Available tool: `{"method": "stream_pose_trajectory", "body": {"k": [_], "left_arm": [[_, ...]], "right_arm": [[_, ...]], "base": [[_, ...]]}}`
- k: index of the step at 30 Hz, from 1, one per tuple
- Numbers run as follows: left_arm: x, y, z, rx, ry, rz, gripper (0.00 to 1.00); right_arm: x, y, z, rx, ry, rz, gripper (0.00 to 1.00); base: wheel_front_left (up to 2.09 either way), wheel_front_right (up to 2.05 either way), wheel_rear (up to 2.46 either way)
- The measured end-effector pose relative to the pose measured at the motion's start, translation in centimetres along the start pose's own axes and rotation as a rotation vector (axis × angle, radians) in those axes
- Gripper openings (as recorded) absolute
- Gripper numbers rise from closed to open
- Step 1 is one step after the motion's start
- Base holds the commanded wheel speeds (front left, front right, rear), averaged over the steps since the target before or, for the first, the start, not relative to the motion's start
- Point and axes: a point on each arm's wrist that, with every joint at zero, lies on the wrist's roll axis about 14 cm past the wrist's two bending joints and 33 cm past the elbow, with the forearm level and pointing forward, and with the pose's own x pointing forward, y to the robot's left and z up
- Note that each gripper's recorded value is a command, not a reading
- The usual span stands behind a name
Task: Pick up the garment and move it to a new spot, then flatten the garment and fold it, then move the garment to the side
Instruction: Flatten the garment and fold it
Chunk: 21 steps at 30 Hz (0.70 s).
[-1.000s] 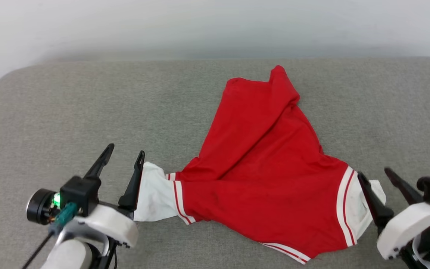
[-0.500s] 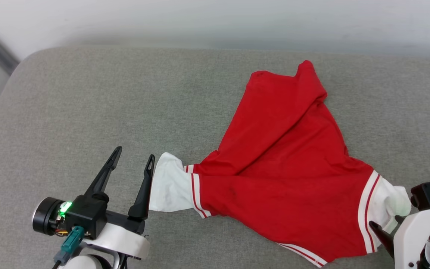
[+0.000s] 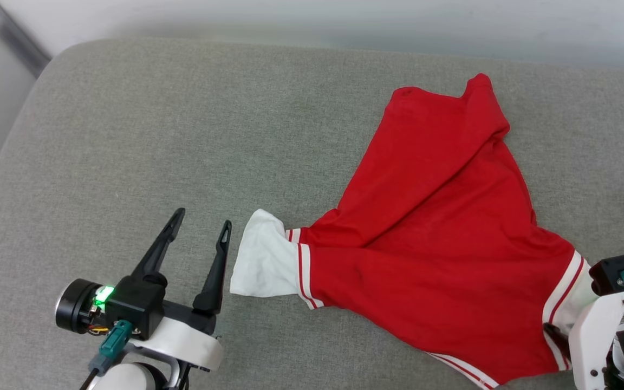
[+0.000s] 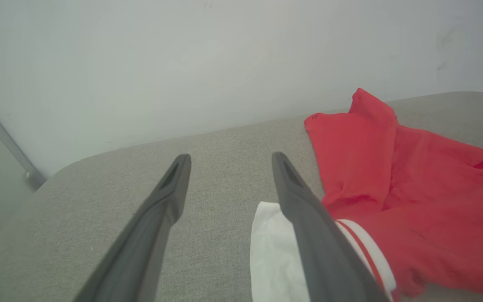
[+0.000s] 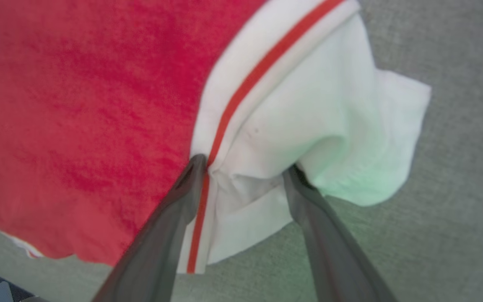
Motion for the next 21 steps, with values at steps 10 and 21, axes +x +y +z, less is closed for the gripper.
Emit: {"method": "stream_pose_trajectory", "body": {"k": [10, 21], "left_arm": [[-1.0, -0.2, -0.7, -0.024, 0.025, -0.005, 1.0], [-1.5, -0.9, -1.0, -0.045, 0.036, -0.029, 1.0]], "right_arm": [[-1.7, -4.6, -1.5, 0.03, -0.003, -0.131, 0.0], [-4.2, -6.8, -3.7, 0.121, -0.033, -0.218, 1.0]], "base": [[0.0, 0.0, 0.0], [0.0, 0.0, 0.0]]}}
